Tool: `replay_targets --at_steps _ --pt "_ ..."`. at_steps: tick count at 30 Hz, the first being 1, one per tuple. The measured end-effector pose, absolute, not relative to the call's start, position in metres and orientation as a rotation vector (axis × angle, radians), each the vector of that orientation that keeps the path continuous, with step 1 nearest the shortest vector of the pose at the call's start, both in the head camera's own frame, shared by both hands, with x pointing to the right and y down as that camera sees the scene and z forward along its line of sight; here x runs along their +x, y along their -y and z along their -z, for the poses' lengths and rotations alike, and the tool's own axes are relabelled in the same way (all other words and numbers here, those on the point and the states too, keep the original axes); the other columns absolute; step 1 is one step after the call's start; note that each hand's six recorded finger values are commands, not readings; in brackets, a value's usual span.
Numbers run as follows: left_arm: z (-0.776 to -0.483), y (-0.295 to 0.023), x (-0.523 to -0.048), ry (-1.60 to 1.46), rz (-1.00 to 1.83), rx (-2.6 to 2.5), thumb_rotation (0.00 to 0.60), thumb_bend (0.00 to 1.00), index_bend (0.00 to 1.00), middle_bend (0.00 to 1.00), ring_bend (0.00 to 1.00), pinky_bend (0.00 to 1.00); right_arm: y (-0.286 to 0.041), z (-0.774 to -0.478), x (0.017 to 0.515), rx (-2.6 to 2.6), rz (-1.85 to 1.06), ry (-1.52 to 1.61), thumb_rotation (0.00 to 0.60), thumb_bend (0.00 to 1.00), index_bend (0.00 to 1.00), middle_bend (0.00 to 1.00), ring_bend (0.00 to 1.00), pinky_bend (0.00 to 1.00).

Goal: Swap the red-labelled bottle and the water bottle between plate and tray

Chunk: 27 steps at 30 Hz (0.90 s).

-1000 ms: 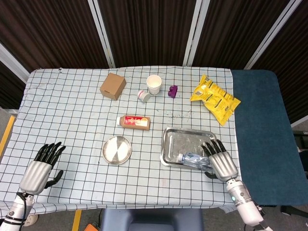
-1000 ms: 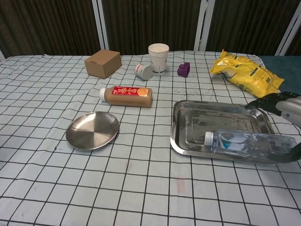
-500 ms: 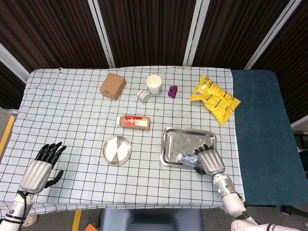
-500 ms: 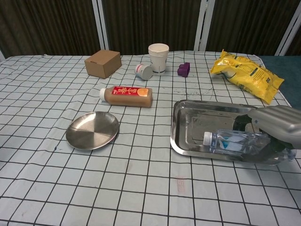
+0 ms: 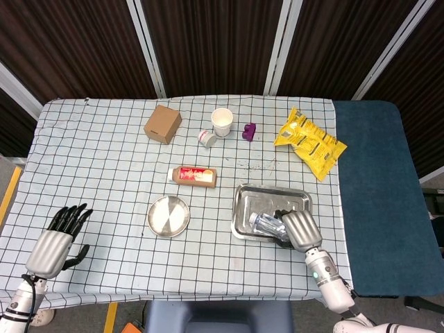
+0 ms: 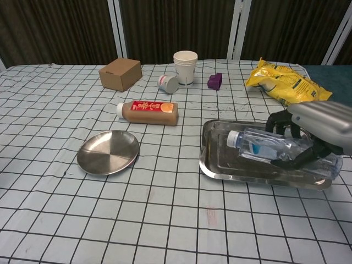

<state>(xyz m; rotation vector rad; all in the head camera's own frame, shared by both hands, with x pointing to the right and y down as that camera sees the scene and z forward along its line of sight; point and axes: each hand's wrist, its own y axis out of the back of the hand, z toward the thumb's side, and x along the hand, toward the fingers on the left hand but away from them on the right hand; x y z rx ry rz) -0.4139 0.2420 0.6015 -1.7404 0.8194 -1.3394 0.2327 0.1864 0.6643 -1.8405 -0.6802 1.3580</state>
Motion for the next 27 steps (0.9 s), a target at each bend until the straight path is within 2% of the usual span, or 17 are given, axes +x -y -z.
replay_targets --at_steps 8,11,19,21,23,27 --pt "-0.599 -0.238 -0.418 -0.839 1.347 -1.72 0.6 0.41 0.0 0.0 0.0 0.07 -0.188 -0.621 0.177 -1.92 -1.062 0.728 0.6 0.51 0.92 0.84 0.75 0.93" --pt "-0.598 -0.237 -0.418 -0.843 1.345 -1.718 0.6 0.41 0.0 0.0 0.0 0.07 -0.196 -0.624 0.148 -1.948 -1.001 0.683 0.6 0.51 0.92 0.84 0.75 0.9" --pt "-0.59 -0.235 -0.428 -0.879 1.35 -1.696 0.6 0.41 0.0 0.0 0.0 0.07 -0.229 -0.654 0.063 -2.018 -0.917 0.573 0.6 0.51 0.9 0.84 0.73 0.86" --pt "-0.589 -0.235 -0.429 -0.886 1.35 -1.695 0.6 0.41 0.0 0.0 0.0 0.07 -0.234 -0.663 0.05 -2.008 -0.915 0.551 0.6 0.51 0.86 0.84 0.69 0.81" --pt "-0.587 -0.235 -0.43 -0.891 1.347 -1.694 0.6 0.41 0.0 0.0 0.0 0.07 -0.238 -0.671 0.042 -1.998 -0.92 0.535 0.6 0.51 0.77 0.79 0.62 0.73" --pt "-0.586 -0.234 -0.431 -0.898 1.345 -1.696 0.6 0.41 0.0 0.0 0.0 0.07 -0.244 -0.688 0.029 -1.999 -0.942 0.499 0.6 0.51 0.53 0.6 0.47 0.57"
